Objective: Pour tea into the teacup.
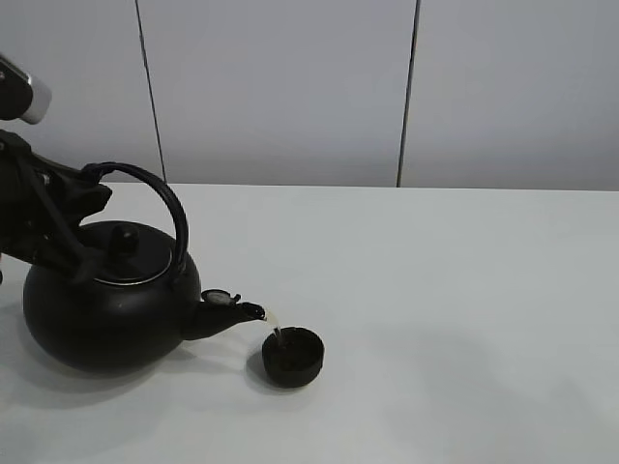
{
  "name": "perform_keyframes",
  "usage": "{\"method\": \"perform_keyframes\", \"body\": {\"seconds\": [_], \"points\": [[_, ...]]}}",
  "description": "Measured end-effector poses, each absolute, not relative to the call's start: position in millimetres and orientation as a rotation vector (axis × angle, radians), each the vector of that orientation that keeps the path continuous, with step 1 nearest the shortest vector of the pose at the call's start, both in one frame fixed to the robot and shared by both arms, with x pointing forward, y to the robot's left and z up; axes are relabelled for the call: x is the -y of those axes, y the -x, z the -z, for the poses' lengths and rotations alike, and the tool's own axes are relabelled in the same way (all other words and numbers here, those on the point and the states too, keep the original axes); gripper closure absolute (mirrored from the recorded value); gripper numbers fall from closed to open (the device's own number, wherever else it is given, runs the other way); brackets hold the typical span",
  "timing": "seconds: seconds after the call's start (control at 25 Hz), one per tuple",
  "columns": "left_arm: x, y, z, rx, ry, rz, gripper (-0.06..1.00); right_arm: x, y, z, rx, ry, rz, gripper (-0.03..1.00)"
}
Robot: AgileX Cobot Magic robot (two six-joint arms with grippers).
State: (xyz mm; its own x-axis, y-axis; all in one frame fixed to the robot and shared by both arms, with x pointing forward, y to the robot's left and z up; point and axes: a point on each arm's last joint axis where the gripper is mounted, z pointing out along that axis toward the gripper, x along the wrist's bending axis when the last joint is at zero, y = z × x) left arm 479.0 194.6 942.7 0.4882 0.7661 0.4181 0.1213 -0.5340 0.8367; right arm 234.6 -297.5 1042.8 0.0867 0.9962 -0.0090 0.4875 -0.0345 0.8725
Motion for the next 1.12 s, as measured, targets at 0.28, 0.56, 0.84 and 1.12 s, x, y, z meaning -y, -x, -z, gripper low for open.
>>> {"method": "perform_keyframes", "body": {"seconds": [0.28,0.56,0.84,1.12], "points": [[-195,-479,-943,-0.765,-1.941,-1.037,0.83,298,-235,-1043,-1.496,-1.624,-0.867,0.54],[-194,-481,-951,-0.908,-1.724,-0.953,0.83,298,-235,-1043,-1.496,-1.624,-0.867,0.54],[-196,-477,-950,-0.941,-1.657,-0.931,0.83,298,-235,-1043,-1.496,-1.624,-0.867,0.54],[-210,-453,-933,-1.013,-1.62,-0.91,0.83,298,-235,-1043,-1.496,-1.624,-0.867,0.54]]}}
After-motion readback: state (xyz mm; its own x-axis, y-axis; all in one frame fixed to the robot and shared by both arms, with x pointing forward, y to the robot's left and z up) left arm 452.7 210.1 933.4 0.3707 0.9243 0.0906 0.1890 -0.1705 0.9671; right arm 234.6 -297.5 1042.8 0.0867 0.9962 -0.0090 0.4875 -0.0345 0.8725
